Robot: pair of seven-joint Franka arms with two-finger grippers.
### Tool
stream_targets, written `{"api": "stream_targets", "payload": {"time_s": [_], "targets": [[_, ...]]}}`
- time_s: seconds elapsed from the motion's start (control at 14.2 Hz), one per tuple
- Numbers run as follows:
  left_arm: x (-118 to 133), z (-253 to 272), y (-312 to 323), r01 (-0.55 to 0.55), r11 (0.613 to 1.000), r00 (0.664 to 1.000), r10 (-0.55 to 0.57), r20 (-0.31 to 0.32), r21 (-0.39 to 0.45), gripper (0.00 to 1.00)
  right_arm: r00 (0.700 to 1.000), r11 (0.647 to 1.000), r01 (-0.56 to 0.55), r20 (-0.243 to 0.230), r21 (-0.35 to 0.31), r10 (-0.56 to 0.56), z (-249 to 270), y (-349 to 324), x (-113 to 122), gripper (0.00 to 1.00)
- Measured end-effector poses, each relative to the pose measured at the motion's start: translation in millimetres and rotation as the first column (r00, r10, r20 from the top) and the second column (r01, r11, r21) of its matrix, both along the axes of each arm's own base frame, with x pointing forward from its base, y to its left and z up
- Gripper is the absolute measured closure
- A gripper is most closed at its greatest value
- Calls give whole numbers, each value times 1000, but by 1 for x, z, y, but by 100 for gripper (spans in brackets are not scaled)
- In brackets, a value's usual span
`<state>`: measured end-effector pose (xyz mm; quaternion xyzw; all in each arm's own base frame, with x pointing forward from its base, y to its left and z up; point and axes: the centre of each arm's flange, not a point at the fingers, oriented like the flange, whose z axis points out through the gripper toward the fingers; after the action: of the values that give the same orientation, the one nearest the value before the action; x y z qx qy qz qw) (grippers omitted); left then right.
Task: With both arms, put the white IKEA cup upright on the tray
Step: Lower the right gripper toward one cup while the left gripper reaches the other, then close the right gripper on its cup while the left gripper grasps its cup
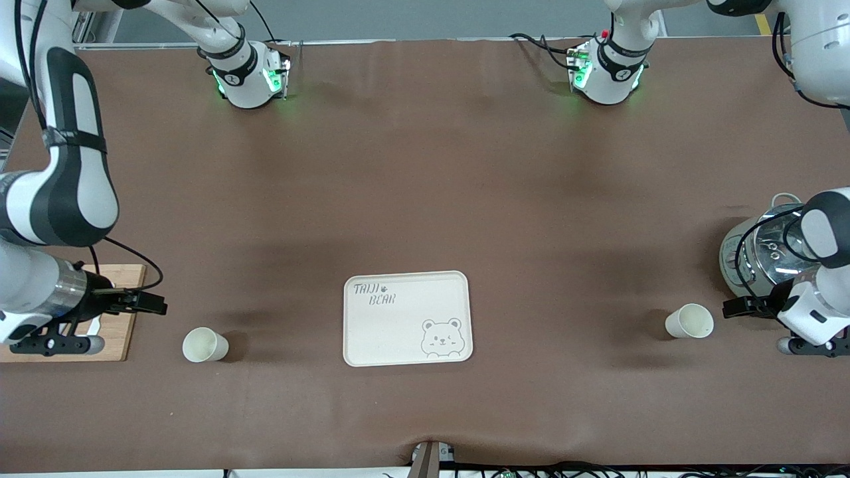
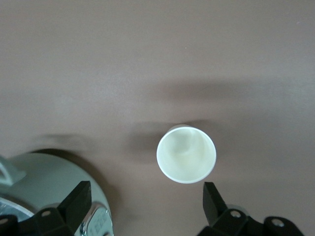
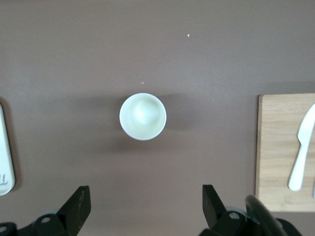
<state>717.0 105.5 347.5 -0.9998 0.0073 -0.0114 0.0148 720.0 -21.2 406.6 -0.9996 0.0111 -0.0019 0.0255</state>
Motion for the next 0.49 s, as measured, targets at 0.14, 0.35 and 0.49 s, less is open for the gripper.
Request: {"api": "stream_targets", "payload": {"time_s": [0.14, 0.35, 0.49], "targets": [[4, -22, 1, 0, 1000, 1000, 0, 8, 0, 0, 1000, 1000, 8, 12, 0, -8, -29, -5, 9, 0], [7, -54, 0, 3, 1000, 1000, -3, 12, -2, 0, 999, 1000, 13, 42, 1, -13, -63, -5, 20, 0], [4, -75, -2, 8, 1000, 1000, -8, 30, -3, 0, 997, 1000, 13, 70, 2, -13, -81, -4, 26, 0]]}}
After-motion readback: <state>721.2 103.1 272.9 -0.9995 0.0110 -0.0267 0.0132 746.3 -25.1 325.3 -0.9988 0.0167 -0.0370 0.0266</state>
